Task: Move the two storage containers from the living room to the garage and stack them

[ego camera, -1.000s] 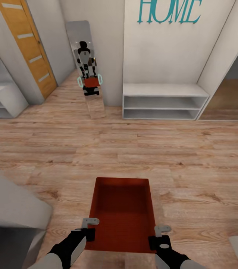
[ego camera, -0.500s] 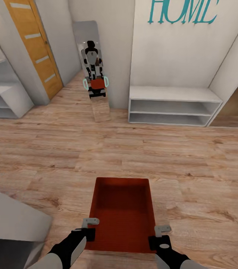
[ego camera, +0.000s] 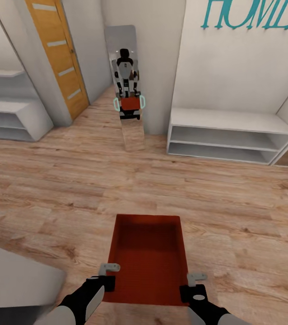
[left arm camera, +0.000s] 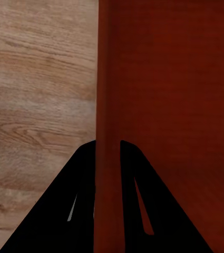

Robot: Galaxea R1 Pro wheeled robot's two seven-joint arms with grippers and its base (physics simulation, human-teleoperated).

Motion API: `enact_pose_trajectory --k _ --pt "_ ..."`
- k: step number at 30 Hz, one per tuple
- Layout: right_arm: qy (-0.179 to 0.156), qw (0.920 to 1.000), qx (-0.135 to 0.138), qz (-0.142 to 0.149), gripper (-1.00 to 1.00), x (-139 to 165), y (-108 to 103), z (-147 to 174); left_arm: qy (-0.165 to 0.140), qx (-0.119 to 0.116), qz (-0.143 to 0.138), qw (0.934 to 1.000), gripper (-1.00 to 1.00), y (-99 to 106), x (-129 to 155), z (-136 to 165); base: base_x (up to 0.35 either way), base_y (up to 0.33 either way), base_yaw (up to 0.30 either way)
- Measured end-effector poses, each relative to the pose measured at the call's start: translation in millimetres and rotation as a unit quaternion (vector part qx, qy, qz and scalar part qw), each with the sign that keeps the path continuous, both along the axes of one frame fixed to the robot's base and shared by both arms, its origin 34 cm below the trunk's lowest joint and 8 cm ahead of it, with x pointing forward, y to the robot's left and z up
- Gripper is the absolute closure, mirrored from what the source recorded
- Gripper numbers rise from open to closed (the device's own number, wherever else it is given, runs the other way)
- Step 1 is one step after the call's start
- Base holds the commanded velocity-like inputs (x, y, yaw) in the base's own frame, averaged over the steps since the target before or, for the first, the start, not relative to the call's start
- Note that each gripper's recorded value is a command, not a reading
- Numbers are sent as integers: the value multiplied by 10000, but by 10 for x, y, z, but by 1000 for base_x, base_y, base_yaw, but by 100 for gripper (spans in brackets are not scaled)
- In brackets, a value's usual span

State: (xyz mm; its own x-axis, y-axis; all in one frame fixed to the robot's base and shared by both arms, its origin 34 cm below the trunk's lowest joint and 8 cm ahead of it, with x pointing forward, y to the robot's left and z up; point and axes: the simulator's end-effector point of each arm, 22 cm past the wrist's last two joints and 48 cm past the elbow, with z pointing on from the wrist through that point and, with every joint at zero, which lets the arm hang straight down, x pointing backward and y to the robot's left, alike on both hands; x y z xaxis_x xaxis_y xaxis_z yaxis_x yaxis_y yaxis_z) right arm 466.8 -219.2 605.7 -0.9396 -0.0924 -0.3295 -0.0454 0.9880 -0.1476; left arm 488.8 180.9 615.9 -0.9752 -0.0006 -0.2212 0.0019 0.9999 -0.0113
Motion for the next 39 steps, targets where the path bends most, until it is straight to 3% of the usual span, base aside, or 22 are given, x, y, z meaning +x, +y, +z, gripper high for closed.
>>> enact_pose_trajectory --k 28,39 --pt "2 10000 0 1 100 0 1 0 2 0 1 10000 100 1 -1 0 334 0 1" --pt "4 10000 -2 4 100 0 1 0 3 0 4 10000 100 2 -2 -1 334 0 209"
